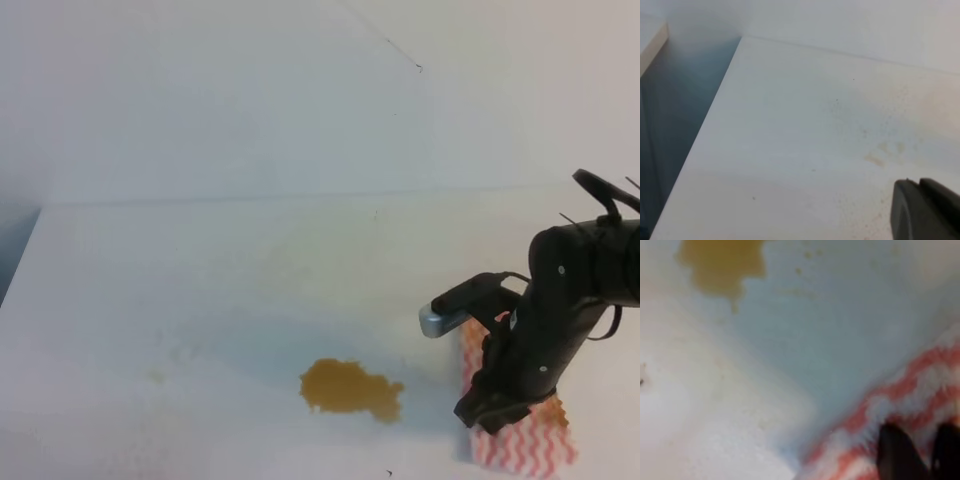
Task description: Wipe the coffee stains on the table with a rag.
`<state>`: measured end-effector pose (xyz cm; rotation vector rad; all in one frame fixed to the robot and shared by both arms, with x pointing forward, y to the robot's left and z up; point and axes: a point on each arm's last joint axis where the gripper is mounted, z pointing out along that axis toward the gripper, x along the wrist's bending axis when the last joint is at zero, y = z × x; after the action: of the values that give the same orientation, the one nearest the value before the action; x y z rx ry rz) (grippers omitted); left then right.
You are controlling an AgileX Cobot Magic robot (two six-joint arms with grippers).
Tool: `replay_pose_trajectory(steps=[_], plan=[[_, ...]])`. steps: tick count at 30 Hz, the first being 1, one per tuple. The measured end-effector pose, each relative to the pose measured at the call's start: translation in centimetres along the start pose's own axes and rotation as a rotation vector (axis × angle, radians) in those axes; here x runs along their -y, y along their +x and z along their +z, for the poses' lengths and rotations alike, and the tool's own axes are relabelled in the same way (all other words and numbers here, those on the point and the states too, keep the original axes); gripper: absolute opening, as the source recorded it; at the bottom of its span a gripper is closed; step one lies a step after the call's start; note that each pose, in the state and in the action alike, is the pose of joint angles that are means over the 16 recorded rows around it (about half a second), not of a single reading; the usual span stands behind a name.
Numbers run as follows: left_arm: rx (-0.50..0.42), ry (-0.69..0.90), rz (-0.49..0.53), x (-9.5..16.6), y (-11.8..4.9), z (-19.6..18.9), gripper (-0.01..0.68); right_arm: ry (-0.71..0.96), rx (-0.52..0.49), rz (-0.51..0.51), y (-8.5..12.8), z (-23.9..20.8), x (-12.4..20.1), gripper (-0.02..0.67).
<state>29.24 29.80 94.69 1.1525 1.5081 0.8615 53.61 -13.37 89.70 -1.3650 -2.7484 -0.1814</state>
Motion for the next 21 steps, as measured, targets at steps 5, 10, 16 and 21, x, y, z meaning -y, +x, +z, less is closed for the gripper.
replay_pose_trajectory(steps=[5, 10, 16, 21], plan=[[0.000, 0.000, 0.000, 0.0, 0.0, 0.0, 0.001, 0.022, 0.002, -0.002, -0.2, 0.1, -0.3, 0.089], [0.000, 0.000, 0.000, 0.0, 0.0, 0.0, 0.001, 0.016, -0.004, 0.001, -0.2, -0.5, -1.4, 0.021], [0.000, 0.000, 0.000, 0.0, 0.0, 0.0, 0.001, -0.038, -0.038, 0.014, 0.1, -2.6, -4.0, 0.010], [0.000, 0.000, 0.000, 0.0, 0.0, 0.0, 0.001, -0.108, -0.098, 0.025, 0.8, -5.1, -6.4, 0.009]])
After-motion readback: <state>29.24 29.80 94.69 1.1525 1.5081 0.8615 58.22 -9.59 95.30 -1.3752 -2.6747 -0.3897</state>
